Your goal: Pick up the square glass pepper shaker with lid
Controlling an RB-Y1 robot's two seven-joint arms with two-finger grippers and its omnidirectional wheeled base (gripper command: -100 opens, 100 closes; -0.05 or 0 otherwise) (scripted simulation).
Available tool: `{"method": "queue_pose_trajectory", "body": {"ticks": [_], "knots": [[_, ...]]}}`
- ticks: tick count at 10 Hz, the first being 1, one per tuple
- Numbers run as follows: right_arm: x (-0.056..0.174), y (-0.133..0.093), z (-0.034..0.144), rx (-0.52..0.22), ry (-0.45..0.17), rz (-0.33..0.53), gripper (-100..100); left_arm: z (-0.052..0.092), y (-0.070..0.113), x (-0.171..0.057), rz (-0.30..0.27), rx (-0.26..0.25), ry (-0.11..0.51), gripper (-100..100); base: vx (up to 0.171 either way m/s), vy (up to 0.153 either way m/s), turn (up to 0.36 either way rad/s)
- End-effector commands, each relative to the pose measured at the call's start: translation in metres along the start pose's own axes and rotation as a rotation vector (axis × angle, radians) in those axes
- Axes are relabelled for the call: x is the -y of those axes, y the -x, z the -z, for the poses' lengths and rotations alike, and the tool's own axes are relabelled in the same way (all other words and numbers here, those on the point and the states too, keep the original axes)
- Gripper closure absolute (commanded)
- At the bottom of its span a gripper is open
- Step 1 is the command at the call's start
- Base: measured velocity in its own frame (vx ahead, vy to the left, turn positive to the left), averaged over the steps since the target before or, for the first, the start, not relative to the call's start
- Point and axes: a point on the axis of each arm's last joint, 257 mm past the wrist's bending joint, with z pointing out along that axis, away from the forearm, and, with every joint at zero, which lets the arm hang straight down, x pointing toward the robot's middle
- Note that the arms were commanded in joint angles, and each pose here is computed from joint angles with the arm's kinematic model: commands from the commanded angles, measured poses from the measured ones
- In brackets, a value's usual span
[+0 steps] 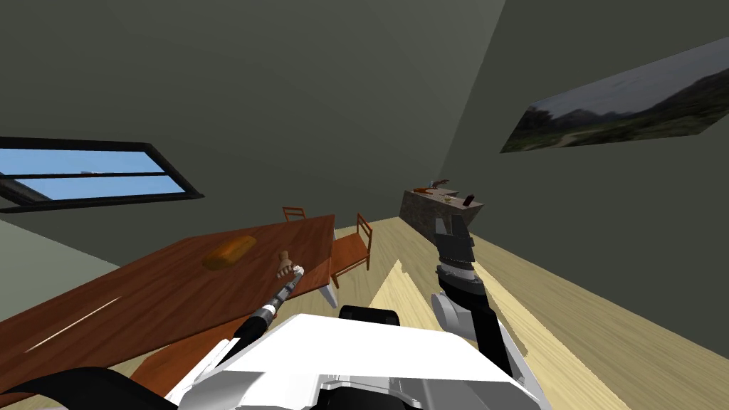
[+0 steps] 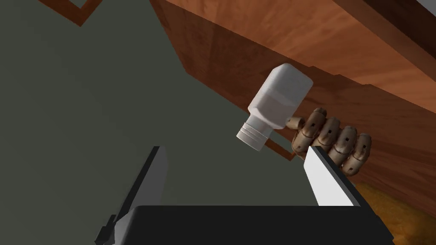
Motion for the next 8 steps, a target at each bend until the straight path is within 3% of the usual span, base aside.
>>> {"method": "queue_pose_trajectory", "body": {"ticks": [1,4,8], "knots": [[0.000,0.000,0.000,0.000,0.000,0.000,0,0.003,-0.003,-0.023,-0.071,-0.024,0.053,-100,0.112,-0.048,-0.053],[0.000,0.000,0.000,0.000,0.000,0.000,0,0.009,-0.004,-0.057,-0.189,-0.064,0.130,-100,0.124,-0.040,-0.030],[0.000,0.000,0.000,0.000,0.000,0.000,0,0.015,0.003,-0.089,-0.335,-0.104,0.206,-100,0.102,0.010,-0.010]]}}
